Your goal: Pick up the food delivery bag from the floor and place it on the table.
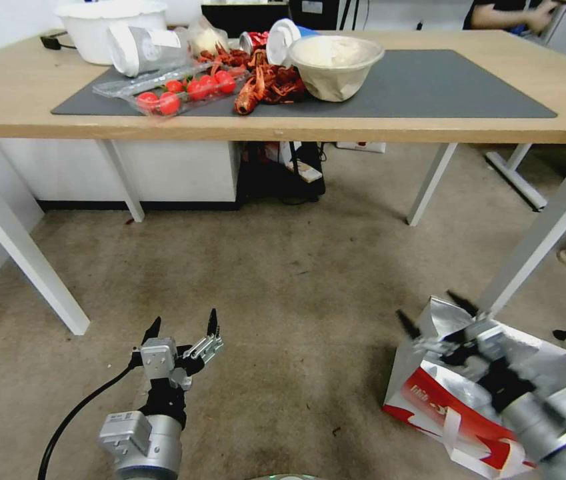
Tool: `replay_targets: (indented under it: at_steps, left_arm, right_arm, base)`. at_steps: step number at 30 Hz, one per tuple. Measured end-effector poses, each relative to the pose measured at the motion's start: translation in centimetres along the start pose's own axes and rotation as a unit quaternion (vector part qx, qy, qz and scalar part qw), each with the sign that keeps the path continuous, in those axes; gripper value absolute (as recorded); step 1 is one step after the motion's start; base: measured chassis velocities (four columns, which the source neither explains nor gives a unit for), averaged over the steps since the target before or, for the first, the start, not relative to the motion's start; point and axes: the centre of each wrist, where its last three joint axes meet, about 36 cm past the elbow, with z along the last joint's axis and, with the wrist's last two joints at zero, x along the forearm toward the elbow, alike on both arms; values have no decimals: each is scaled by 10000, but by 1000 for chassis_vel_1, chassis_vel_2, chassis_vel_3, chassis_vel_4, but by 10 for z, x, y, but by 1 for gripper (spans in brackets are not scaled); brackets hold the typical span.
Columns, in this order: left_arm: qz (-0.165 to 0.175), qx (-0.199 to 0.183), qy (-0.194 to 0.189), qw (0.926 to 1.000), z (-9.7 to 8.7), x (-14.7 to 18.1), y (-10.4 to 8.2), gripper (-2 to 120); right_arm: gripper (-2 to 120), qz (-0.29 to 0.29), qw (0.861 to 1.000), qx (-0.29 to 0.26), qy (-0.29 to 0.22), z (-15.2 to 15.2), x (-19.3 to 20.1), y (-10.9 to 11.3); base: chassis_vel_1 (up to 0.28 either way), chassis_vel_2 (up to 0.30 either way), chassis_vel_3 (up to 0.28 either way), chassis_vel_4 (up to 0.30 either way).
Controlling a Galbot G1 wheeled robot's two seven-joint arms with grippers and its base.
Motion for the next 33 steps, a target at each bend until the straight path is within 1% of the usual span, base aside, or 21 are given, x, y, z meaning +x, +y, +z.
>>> replay_targets:
  at_steps: [1,2,4,5,6,7,8,9,11,13,14,15,23,25,32,33]
  left_arm:
    - [0,0,0,10000,0,0,0,100]
    - [-9,-4,-20,10000,0,-1,0,100]
    - [-7,-26,-39,10000,2,-3,1,100]
    - [-2,-29,-40,10000,2,-4,1,100]
    - [-2,-29,-40,10000,2,-4,1,100]
    - [22,-40,-47,10000,2,-5,1,100]
    - [40,-41,-37,10000,3,-6,1,100]
    - [40,-41,-37,10000,3,-6,1,100]
    - [130,-19,39,9999,7,-10,1,100]
    - [144,3,112,9998,11,-11,1,100]
    - [144,3,112,9998,11,-11,1,100]
    - [137,8,121,9998,12,-11,1,100]
    - [124,18,124,9998,12,-11,0,100]
    - [92,40,129,9999,13,-11,0,100]
    - [71,50,129,9999,13,-11,-1,100]
    - [47,58,128,9999,14,-11,-1,100]
  right_arm:
    - [100,0,10000,0,0,0,0,0]
    - [100,-222,9995,202,53,-1,0,-24]
    - [100,-487,9974,488,192,-4,2,-57]
    - [100,-515,9971,523,214,-4,2,-62]
    - [100,-515,9971,523,214,-4,2,-62]
    - [100,-624,9954,647,335,-2,4,-82]
    - [100,-695,9942,705,428,1,6,-96]
    - [100,-695,9942,705,428,1,6,-96]
    - [100,-722,9915,848,674,15,14,-126]
    - [100,-753,9881,999,900,26,15,-146]
    - [100,-753,9881,999,900,26,15,-146]
    - [100,-786,9870,1036,943,29,14,-150]
    - [100,-818,9861,1073,972,31,12,-155]
    - [100,-845,9850,1119,1001,36,9,-163]
    - [100,-845,9847,1139,1014,38,7,-167]
    - [100,-834,9843,1158,1043,40,5,-173]
  base:
    - [0,0,0,0]
    - [0,0,0,0]
    - [0,0,0,0]
    - [0,0,0,0]
    - [0,0,0,0]
    - [0,0,0,0]
    - [0,0,0,0]
    - [0,0,0,0]
    - [0,0,0,0]
    - [0,0,0,0]
    - [0,0,0,0]
    - [0,0,0,0]
    - [0,0,0,0]
    - [0,0,0,0]
    - [0,0,0,0]
    - [0,0,0,0]
